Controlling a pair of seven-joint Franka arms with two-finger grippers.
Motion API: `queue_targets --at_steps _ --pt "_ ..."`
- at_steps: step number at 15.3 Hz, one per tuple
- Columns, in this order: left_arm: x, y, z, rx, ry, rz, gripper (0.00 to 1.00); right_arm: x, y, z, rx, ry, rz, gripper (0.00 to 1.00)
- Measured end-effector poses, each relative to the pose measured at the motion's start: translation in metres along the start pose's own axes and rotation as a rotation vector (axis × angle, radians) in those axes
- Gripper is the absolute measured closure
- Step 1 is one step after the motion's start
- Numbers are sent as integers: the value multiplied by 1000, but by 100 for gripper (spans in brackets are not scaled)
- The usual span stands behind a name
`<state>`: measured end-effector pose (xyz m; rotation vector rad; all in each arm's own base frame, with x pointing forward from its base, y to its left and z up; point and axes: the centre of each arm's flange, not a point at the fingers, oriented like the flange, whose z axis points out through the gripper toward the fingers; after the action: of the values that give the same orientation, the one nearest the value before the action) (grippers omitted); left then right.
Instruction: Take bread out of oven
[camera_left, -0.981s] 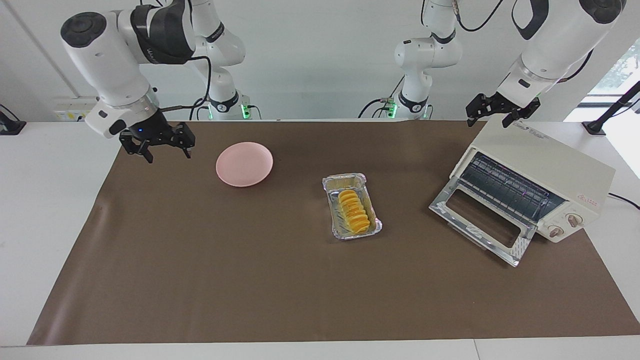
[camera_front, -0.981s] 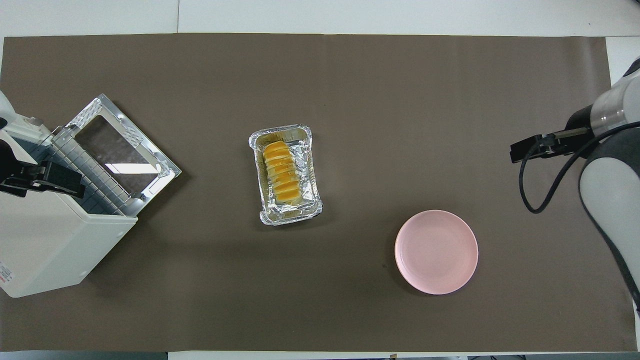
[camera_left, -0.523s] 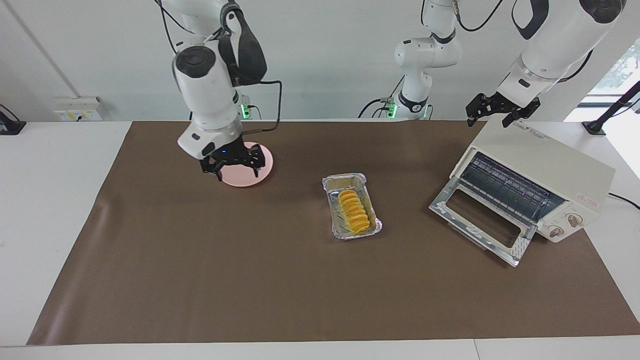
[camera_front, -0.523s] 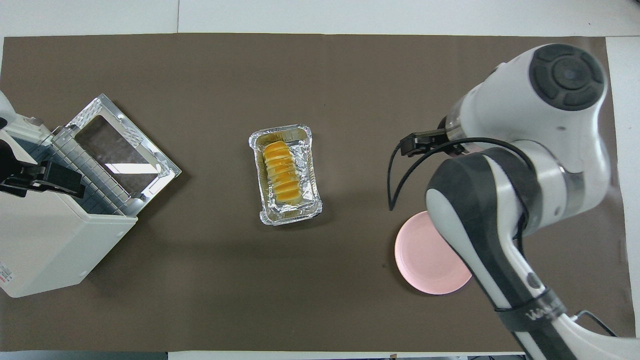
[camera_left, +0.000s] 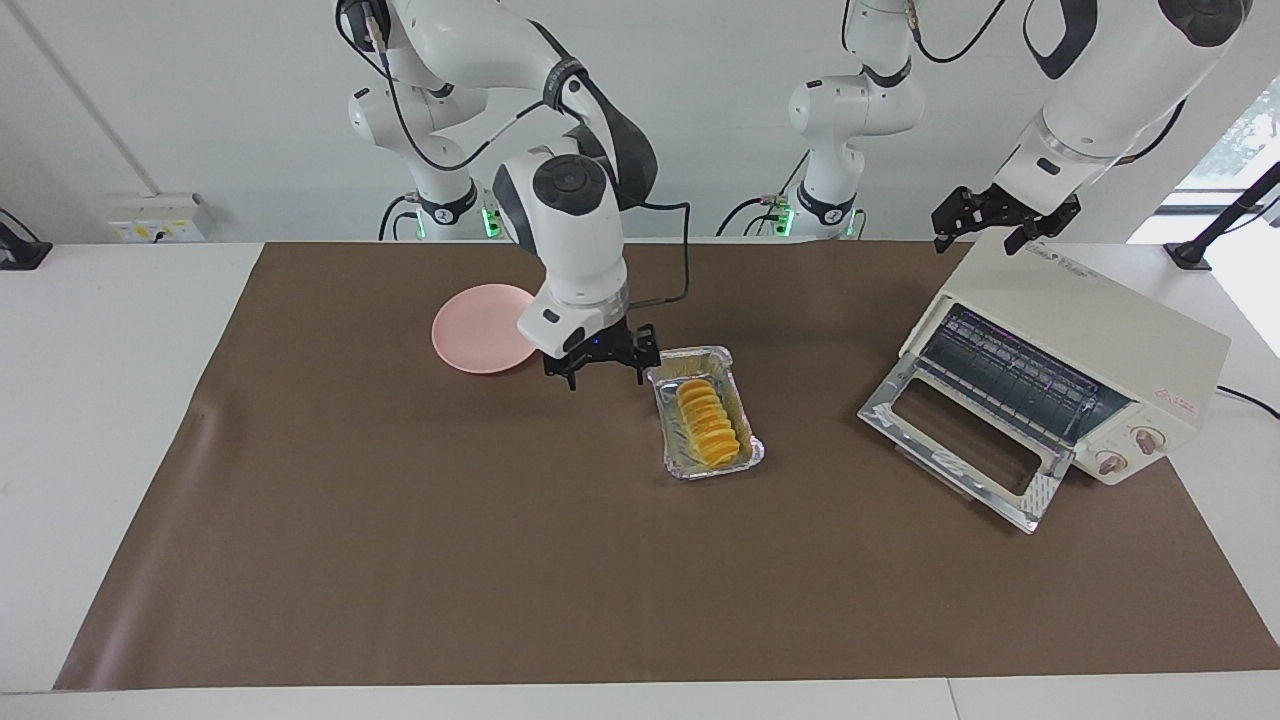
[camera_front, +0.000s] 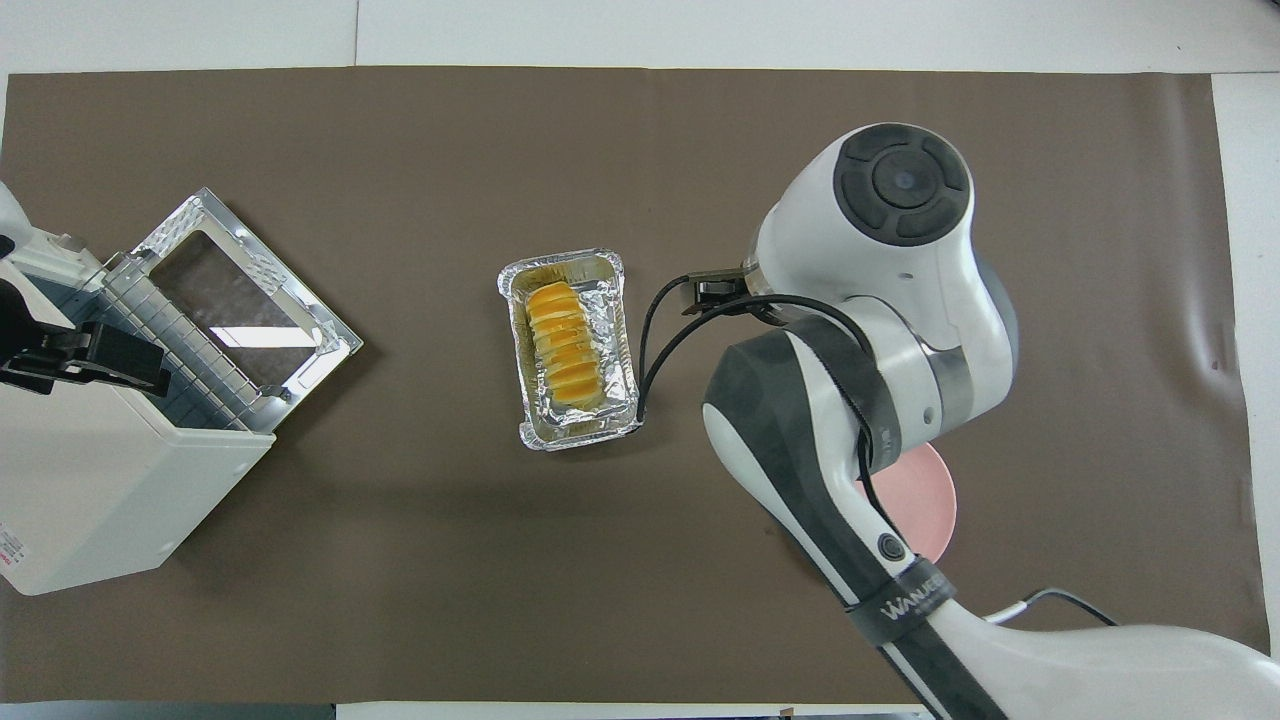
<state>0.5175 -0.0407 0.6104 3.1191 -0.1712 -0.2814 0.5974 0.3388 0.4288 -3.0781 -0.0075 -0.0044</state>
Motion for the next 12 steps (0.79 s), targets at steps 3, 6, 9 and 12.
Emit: queue_targets --at_steps 3,6,9,12 --pt "0 0 0 0 0 0 0 1 -21 32 -6 -7 33 0" --pt "0 0 0 0 0 0 0 -3 -40 53 0 -1 41 0" --pt "0 0 0 0 0 0 0 -10 -58 58 21 17 49 0" --pt "0 0 0 0 0 0 0 -11 -61 60 20 15 48 0"
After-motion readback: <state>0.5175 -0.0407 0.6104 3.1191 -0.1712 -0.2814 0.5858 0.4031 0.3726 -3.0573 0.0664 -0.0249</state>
